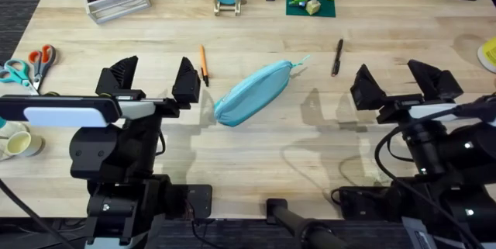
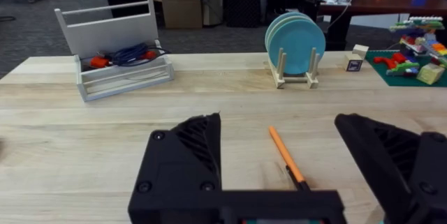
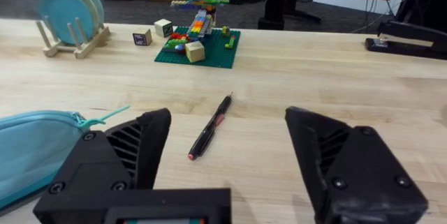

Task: Unzip the bag, pick up the pens from the table one at a time and place them inside, then zip the bag closed.

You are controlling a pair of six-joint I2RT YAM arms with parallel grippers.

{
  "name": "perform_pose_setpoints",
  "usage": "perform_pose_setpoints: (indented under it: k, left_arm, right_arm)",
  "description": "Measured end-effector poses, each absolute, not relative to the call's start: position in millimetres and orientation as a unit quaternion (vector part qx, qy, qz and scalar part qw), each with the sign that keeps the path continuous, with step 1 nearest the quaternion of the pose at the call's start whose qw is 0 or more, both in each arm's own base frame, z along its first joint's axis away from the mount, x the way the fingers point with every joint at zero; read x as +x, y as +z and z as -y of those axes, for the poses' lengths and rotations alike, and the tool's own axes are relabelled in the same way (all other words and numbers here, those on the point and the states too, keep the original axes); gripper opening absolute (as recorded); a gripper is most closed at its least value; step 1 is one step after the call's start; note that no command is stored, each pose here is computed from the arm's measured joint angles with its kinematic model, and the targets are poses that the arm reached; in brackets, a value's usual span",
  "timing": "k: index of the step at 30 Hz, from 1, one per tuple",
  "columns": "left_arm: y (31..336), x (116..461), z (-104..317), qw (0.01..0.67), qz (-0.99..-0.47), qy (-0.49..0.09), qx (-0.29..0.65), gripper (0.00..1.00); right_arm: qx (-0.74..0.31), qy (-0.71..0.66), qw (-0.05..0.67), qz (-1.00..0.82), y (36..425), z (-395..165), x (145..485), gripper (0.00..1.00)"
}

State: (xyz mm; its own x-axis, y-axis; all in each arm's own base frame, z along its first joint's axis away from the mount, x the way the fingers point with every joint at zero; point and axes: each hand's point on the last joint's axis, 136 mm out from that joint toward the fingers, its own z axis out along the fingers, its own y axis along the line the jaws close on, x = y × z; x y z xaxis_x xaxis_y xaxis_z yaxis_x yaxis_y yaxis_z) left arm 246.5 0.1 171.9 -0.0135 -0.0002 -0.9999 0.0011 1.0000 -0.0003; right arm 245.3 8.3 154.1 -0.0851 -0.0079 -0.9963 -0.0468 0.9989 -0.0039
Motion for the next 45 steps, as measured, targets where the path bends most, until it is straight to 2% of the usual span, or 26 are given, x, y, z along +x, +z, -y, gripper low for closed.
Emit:
perform_pose_setpoints:
  k: [20,29,32,38,45]
  left_arm:
    - [171,246,-2,0.702,-0.713,0.006,0.0,0.993]
    - [153,241,-6,0.65,-0.76,0.004,-0.022,0.993]
    - [161,242,-8,0.64,-0.768,0.005,-0.028,0.993]
    - [203,252,-7,0.626,-0.78,0.002,-0.027,0.993]
    - [234,275,10,0.552,-0.833,-0.037,-0.001,0.993]
  right_arm:
    - [-0.02,0.013,0.675,-0.738,153,-8,245,0.996]
    - [-0.024,0.01,0.651,-0.758,154,-8,240,0.996]
    - [-0.025,0.012,0.635,-0.772,163,-9,237,0.995]
    - [-0.026,0.014,0.598,-0.801,197,-10,236,0.993]
    - [-0.029,0.023,0.531,-0.846,240,-13,254,0.995]
